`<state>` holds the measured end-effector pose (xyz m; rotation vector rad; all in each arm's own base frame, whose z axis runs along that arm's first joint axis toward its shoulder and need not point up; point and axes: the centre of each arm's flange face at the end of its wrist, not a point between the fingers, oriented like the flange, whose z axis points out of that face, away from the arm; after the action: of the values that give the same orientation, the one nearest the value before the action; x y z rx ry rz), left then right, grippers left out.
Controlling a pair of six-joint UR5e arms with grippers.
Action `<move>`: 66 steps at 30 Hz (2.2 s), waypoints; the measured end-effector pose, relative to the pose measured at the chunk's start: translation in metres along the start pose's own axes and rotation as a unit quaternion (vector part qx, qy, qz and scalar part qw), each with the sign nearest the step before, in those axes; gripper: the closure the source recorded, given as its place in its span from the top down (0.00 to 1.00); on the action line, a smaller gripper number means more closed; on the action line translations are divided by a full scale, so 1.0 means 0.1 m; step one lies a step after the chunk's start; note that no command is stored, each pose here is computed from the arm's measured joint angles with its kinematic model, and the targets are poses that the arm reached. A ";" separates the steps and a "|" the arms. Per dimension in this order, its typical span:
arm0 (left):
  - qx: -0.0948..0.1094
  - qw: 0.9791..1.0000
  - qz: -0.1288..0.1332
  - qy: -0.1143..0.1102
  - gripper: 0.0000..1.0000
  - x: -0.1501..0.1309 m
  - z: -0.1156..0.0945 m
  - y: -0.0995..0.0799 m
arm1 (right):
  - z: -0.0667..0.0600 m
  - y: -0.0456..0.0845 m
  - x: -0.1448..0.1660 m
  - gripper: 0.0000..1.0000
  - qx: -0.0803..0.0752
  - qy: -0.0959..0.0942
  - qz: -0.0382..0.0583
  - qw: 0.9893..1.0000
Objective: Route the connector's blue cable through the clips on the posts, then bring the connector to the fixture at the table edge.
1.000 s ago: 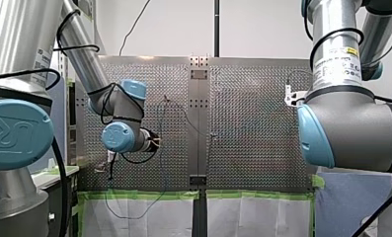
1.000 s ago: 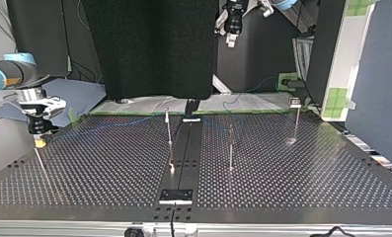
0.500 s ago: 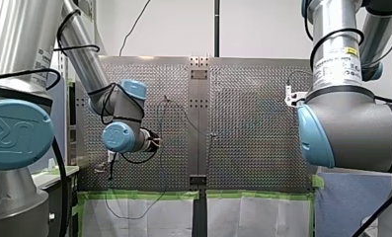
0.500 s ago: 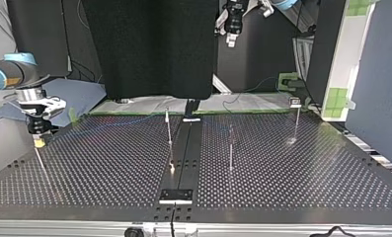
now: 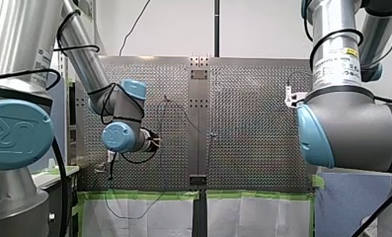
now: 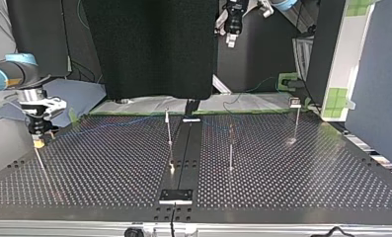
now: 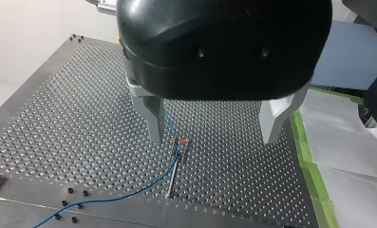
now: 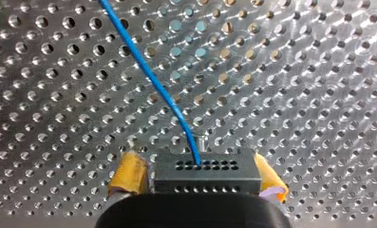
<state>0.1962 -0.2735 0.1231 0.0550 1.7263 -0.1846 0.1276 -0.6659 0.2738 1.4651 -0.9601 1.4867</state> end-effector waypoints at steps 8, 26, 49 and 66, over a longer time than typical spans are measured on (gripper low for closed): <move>0.000 1.000 0.000 0.000 1.00 0.00 0.00 0.00 | 0.01 0.00 0.02 1.00 0.000 0.005 -0.002 1.000; 0.000 1.000 -0.001 -0.001 1.00 -0.01 0.01 -0.01 | 0.04 -0.04 0.04 1.00 0.001 0.011 -0.002 1.000; -0.001 1.000 0.001 0.000 1.00 -0.01 0.01 0.00 | 0.04 -0.01 0.04 1.00 -0.017 0.012 0.002 1.000; -0.002 1.000 0.001 0.000 1.00 -0.01 0.01 0.00 | 0.03 0.06 0.04 1.00 -0.044 0.011 0.004 0.999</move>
<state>0.1969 -0.2737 0.1236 0.0540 1.7275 -0.1806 0.1231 -0.6707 0.2783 1.3818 -1.0067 1.4451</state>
